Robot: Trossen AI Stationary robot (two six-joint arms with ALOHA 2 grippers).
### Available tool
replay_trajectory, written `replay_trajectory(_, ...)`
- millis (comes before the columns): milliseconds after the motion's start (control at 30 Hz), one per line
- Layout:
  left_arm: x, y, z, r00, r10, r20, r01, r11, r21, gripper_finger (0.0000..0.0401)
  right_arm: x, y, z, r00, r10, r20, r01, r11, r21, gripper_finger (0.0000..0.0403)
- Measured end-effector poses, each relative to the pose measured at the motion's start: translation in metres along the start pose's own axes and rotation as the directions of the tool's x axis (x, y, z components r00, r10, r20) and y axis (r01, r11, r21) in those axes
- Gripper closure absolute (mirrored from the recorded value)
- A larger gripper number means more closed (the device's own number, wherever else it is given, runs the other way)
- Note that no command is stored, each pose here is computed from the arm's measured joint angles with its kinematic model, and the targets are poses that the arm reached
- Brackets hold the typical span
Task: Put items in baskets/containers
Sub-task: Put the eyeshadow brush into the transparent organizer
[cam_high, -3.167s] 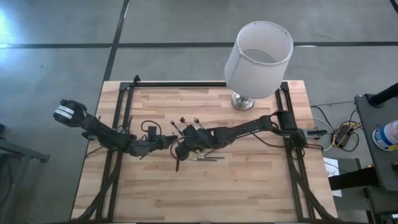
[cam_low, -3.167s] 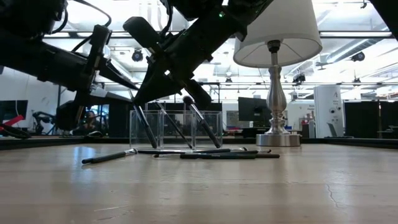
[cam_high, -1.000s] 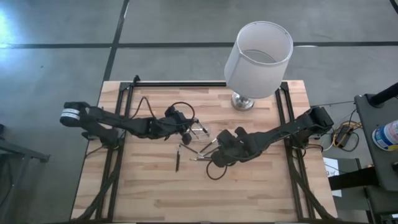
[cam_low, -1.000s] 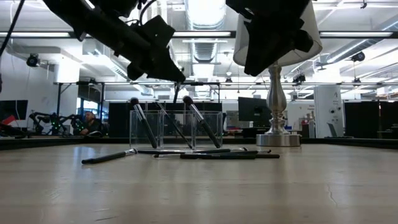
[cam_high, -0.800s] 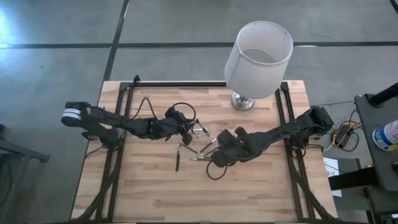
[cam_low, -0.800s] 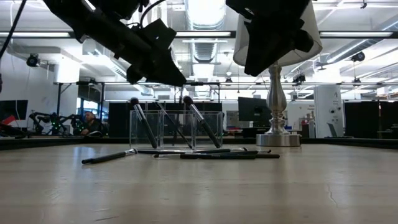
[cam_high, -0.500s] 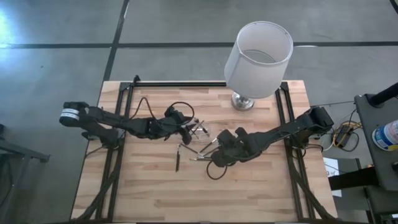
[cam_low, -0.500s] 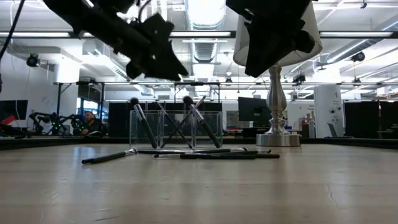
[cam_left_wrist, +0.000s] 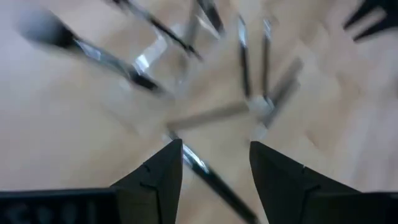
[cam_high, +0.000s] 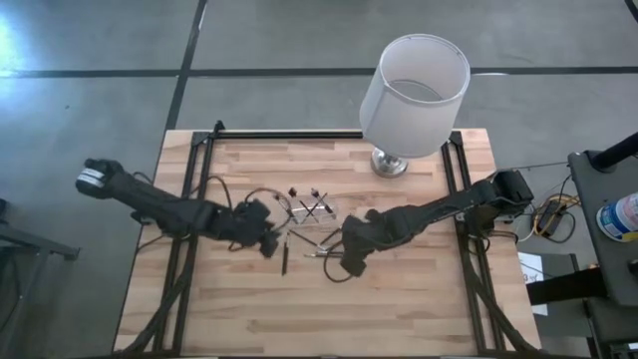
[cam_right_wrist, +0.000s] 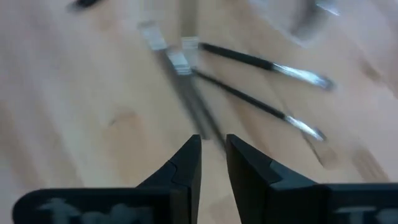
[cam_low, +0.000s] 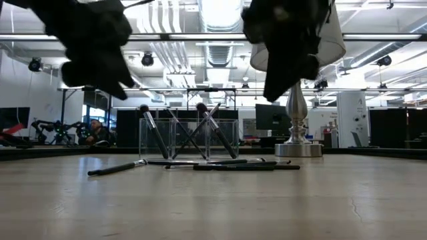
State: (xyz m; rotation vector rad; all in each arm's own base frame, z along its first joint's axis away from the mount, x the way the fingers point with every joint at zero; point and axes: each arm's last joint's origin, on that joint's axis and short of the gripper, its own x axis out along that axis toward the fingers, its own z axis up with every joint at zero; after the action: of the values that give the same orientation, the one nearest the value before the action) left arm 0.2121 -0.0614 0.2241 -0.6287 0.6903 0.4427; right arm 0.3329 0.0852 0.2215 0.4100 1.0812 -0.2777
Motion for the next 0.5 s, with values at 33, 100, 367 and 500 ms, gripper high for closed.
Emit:
replay_trajectory(33,-0.001,-0.004,-0.005,1.000,-0.018,-0.017,0.018,1.000,0.009,0.0223,0.001,0.001,-0.001,1.000,0.014,-0.001,-0.014,0.996,-0.086,0.0335)
replay_trajectory(100,-0.003,-0.010,-0.015,0.998,-0.045,-0.044,0.047,0.999,0.026,0.0223,0.003,-0.001,-0.004,1.000,0.011,-0.015,-0.014,0.968,-0.251,0.0335)
replay_trajectory(367,-0.006,-0.020,-0.034,0.998,-0.045,-0.036,0.044,0.998,-0.038,0.0223,0.029,-0.034,-0.011,0.996,-0.057,-0.073,0.009,0.842,-0.539,0.0335)
replay_trajectory(500,-0.007,-0.021,-0.034,0.999,-0.044,-0.001,0.044,0.997,-0.065,0.0223,0.046,-0.047,-0.012,0.989,-0.086,-0.123,-0.026,0.708,-0.705,0.0335)
